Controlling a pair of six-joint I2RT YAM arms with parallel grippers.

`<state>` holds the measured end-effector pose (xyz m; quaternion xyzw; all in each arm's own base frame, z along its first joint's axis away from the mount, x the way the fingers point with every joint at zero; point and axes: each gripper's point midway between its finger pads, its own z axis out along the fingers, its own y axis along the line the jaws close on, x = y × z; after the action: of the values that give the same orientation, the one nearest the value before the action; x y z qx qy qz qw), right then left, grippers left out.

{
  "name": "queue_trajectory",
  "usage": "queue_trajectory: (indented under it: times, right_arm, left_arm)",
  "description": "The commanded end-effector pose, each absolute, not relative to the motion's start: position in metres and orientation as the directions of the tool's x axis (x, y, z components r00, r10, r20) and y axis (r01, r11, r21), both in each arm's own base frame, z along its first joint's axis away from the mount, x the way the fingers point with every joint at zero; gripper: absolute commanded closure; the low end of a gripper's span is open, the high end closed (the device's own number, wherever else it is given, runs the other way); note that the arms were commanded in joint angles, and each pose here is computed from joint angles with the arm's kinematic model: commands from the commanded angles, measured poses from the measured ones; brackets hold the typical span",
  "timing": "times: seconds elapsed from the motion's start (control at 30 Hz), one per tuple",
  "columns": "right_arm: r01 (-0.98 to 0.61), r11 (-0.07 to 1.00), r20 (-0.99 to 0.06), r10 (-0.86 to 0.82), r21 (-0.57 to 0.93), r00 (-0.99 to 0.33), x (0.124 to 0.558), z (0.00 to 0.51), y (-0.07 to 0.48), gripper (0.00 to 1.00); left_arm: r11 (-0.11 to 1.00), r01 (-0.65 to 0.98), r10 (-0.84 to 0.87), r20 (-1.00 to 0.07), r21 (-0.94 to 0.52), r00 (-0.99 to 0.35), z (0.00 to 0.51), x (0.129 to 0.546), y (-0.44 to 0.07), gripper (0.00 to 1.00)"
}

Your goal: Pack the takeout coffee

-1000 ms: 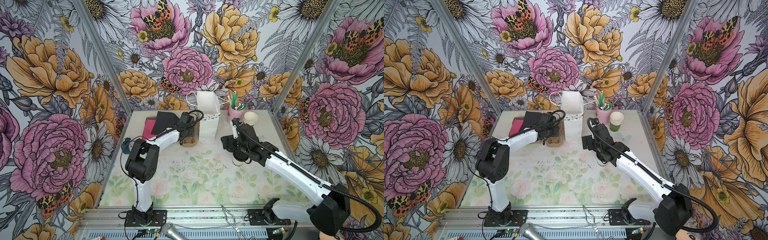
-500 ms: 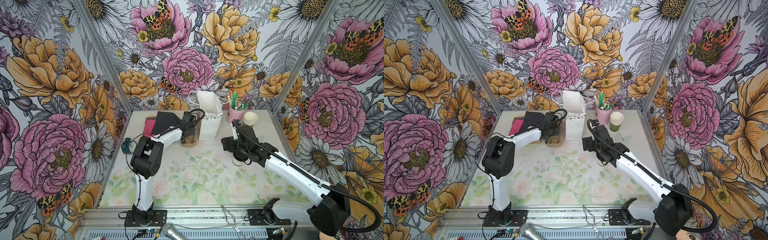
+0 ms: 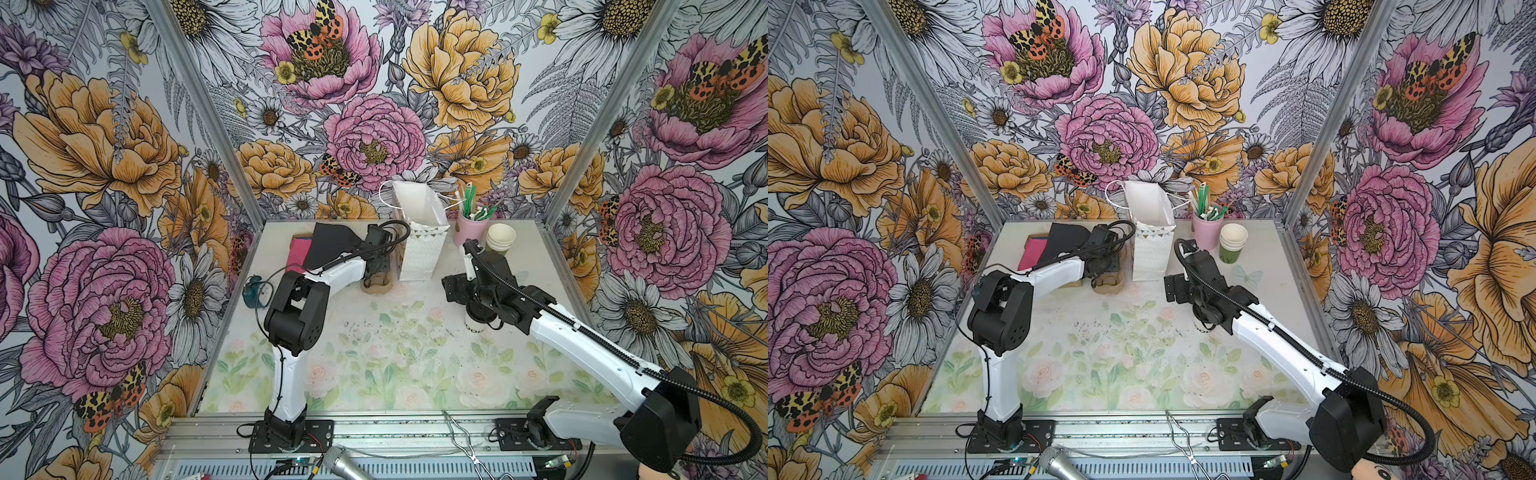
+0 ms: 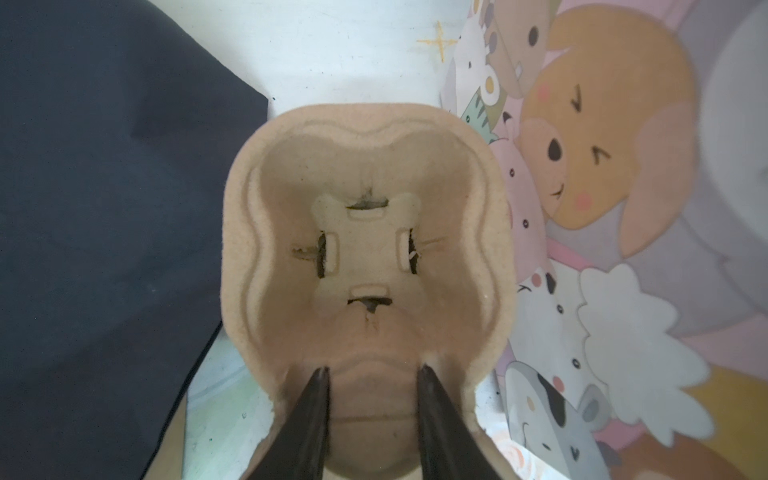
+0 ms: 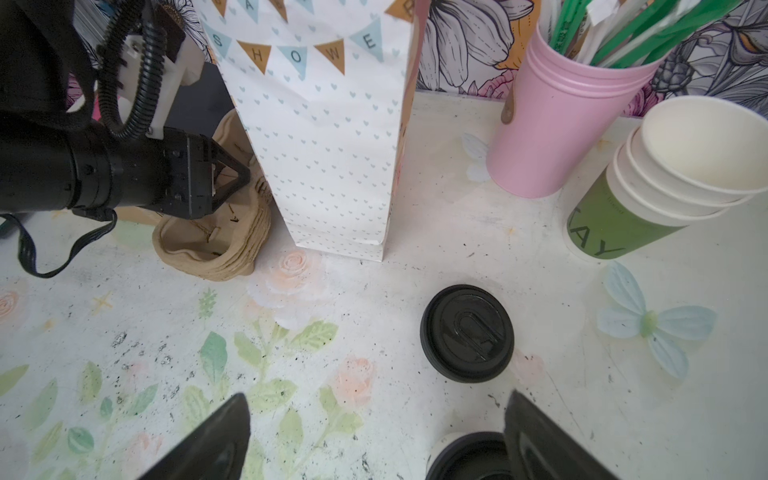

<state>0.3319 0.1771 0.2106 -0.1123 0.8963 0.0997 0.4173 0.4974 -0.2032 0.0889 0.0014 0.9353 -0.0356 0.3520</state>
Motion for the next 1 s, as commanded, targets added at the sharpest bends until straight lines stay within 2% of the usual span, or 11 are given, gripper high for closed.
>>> queue_trajectory:
  times: [0.0, 0.63, 0.97]
  right_arm:
    - [-0.295, 0.95, -0.778, -0.111, 0.098, -0.618, 0.332, 0.213, 0.178, 0.04]
    - [-0.31, 0.945, -0.776, -0.116, 0.106, -0.62, 0.335, 0.214, 0.184, 0.04]
    - [-0.309, 0.944, -0.77, -0.115, 0.111, -0.628, 0.334, 0.211, 0.184, 0.04]
  left_arm:
    - [0.998, 0.01, -0.032, -0.67, -0.059, -0.742, 0.09, 0.502, -0.204, 0.66]
    - [0.997, 0.003, -0.057, -0.735, -0.079, -0.676, 0.145, 0.492, -0.194, 0.66]
    - [0.996, -0.003, -0.061, -0.698, -0.085, -0.713, 0.119, 0.495, -0.193, 0.63]
